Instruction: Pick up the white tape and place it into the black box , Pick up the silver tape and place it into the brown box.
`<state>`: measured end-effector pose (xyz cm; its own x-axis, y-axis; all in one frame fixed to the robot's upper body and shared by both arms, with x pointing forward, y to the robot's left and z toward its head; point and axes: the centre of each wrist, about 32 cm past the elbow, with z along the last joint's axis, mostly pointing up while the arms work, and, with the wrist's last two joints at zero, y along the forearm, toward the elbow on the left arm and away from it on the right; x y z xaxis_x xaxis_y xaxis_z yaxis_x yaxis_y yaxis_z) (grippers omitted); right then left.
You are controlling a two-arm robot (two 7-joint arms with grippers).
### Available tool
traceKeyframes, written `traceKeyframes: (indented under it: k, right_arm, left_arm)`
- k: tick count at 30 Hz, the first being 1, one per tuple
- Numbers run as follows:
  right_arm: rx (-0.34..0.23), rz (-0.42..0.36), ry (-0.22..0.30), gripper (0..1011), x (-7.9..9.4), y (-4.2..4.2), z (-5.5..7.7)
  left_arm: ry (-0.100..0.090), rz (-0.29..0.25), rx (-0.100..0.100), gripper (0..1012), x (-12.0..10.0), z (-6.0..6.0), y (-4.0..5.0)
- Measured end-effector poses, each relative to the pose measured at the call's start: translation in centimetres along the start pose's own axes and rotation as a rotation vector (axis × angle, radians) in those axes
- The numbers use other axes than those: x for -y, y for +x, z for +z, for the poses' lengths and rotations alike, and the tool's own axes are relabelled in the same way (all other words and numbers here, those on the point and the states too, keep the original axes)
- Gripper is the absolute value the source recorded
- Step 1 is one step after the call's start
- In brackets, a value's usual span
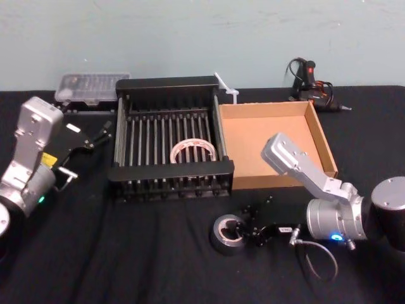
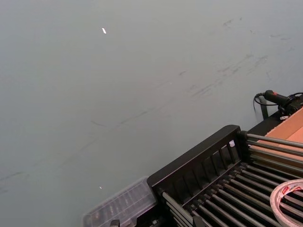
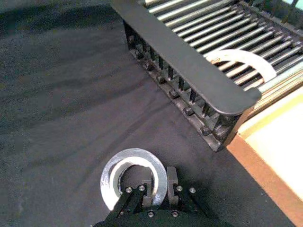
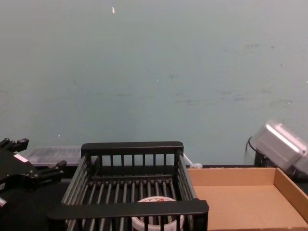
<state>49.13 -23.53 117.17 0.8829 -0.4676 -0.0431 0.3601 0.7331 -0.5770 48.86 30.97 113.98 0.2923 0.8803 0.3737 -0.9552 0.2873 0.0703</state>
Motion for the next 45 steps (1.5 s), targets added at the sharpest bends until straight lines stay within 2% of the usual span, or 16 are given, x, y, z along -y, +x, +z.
traceKeyframes:
  k: [6,12,16,22,24,30,34,45]
  right_arm:
    - [0.0,-0.017,0.025,197,1.3,0.1,0.3]
    - [0.0,-0.076,0.058,197,3.0,0.24,0.7]
    - [-0.006,-0.125,0.082,197,4.0,0.55,0.9]
    - [-0.028,-0.221,0.107,197,4.8,1.54,1.0]
    - [-0.031,-0.231,0.109,197,4.9,1.7,1.0]
    - [-0.069,-0.327,0.109,197,4.5,3.37,1.1]
    - [-0.091,-0.367,0.117,197,4.2,4.13,1.2]
    - [-0.141,-0.428,0.129,197,2.8,5.93,1.7]
  left_arm:
    - [0.0,0.0,0.0,1001,0.0,0.0,0.0]
    - [0.0,0.0,0.0,1001,0.0,0.0,0.0]
    - [0.0,0.0,0.0,1001,0.0,0.0,0.0]
    - [0.0,0.0,0.0,1001,0.0,0.0,0.0]
    - [0.0,0.0,0.0,1001,0.0,0.0,0.0]
    - [0.0,0.0,0.0,1001,0.0,0.0,0.0]
    - [0.0,0.0,0.0,1001,0.0,0.0,0.0]
    - [0.0,0.0,0.0,1002,0.0,0.0,0.0]
